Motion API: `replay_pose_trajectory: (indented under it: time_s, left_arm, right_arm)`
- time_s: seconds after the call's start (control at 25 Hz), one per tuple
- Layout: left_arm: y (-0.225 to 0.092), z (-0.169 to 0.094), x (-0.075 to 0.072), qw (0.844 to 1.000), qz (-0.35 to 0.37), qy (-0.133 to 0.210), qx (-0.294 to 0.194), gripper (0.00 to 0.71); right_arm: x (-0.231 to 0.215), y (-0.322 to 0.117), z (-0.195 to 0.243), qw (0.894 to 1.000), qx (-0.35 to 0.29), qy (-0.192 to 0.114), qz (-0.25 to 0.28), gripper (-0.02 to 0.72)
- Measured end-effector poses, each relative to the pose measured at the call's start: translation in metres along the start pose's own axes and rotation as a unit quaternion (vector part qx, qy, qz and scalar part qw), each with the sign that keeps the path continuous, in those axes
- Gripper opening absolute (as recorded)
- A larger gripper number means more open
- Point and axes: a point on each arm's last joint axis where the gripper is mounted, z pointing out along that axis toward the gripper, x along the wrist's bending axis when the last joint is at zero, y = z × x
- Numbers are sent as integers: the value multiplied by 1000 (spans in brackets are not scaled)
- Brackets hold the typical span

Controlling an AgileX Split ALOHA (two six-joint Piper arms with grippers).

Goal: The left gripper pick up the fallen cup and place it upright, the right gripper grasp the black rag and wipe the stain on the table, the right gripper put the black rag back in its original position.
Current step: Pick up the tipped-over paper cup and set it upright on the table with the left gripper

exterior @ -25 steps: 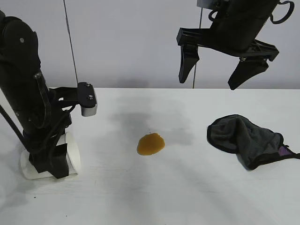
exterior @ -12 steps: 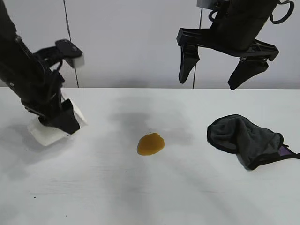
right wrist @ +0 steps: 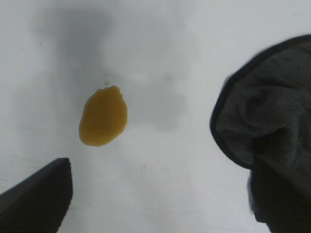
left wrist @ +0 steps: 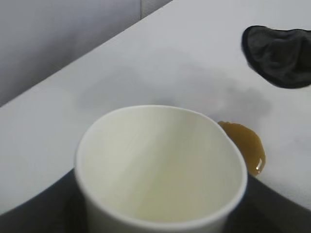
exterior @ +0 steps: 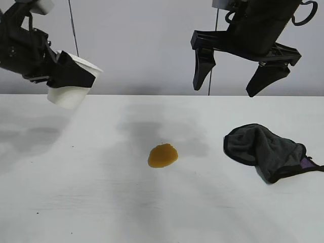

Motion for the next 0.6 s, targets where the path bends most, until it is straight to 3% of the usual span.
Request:
replay_pose_trajectory:
  time_s: [0.16, 0.36, 0.6]
  left_arm:
    - [-21, 1, -18, 996, 27, -71, -38, 434]
    - [-48, 11, -20, 988, -7, -128, -80, 433]
    - [-78, 30, -25, 983, -18, -163, -86, 432]
  right_arm:
    - [0, 0, 0, 1000, 0, 0, 0, 694]
    - [0, 0, 0, 1000, -1, 0, 0, 694]
    - [0, 0, 0, 1000, -1, 0, -3, 694]
